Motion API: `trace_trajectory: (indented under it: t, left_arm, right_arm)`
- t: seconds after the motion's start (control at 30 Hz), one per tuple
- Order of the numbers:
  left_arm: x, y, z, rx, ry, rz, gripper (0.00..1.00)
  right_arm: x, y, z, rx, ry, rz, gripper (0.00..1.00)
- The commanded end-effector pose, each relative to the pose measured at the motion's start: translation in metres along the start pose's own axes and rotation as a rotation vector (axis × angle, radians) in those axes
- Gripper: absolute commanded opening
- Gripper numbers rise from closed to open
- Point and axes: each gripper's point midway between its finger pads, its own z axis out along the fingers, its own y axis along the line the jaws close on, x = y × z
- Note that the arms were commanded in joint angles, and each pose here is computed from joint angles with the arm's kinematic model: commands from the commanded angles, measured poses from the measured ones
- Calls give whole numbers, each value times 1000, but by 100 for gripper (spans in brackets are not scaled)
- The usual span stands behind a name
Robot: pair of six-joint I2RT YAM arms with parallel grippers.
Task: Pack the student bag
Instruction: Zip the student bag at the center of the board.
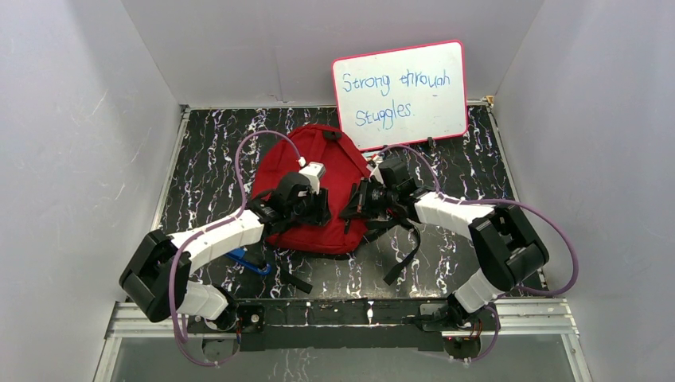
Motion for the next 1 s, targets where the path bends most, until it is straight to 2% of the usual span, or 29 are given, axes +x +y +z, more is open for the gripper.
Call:
trace_trajectory:
  t: [0.0,0.23,0.97]
  left_arm:
    - [69,10,-3,-29,225,-23,40]
    - [76,16,0,-50,245,-2,40]
    - [84,22,2,-68,268,9,40]
  right_arm:
    - [-40,5,-6,-8,-158,-42,0]
    - [-72,-11,-11,55,-249,-59,0]
    - [-166,-24,-7,31,-402,-102,0]
